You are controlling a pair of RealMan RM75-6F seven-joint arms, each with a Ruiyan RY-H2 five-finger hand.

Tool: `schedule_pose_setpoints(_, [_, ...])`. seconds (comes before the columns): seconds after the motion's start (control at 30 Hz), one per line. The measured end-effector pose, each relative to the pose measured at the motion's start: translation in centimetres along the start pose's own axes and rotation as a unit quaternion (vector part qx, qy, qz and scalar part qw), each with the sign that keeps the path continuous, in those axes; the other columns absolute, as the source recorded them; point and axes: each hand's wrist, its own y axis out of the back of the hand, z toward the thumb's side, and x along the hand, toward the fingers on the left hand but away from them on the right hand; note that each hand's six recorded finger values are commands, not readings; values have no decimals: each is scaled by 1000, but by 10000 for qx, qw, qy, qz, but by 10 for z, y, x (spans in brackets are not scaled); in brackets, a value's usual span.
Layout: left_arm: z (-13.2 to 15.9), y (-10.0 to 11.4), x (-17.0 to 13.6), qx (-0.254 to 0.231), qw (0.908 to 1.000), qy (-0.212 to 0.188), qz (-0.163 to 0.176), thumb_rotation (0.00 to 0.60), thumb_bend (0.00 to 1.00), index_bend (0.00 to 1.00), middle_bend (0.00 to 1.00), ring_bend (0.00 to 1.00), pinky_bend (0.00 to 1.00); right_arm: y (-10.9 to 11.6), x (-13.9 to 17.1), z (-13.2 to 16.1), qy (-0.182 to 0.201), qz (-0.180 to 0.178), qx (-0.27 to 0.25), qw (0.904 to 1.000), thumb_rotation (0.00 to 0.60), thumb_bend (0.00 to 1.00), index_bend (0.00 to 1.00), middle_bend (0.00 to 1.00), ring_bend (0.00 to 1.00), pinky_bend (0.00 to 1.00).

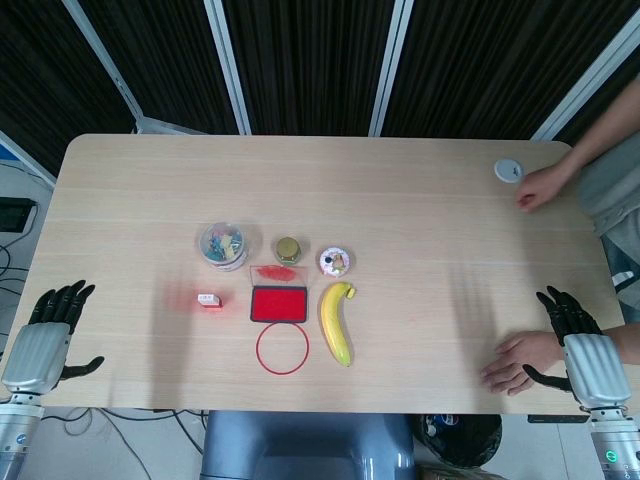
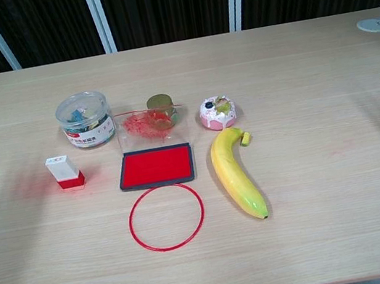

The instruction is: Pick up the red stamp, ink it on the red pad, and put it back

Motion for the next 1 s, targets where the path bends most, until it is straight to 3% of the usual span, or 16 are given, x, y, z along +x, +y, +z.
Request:
schedule_pose_setpoints(0.83, [9,-1,13,143,9998,-103,-116,600,75,0,0,0,0,-2,-1,-1,-55,21,-35,10000,600,72,0,0,0,177])
schedule_pose_setpoints(1.0, [20,1,30,178,9993,-228,-229,600,95,54,21,9,72,-2,-2,-3,-86,34,-85,9999,600,75,0,0,0,177])
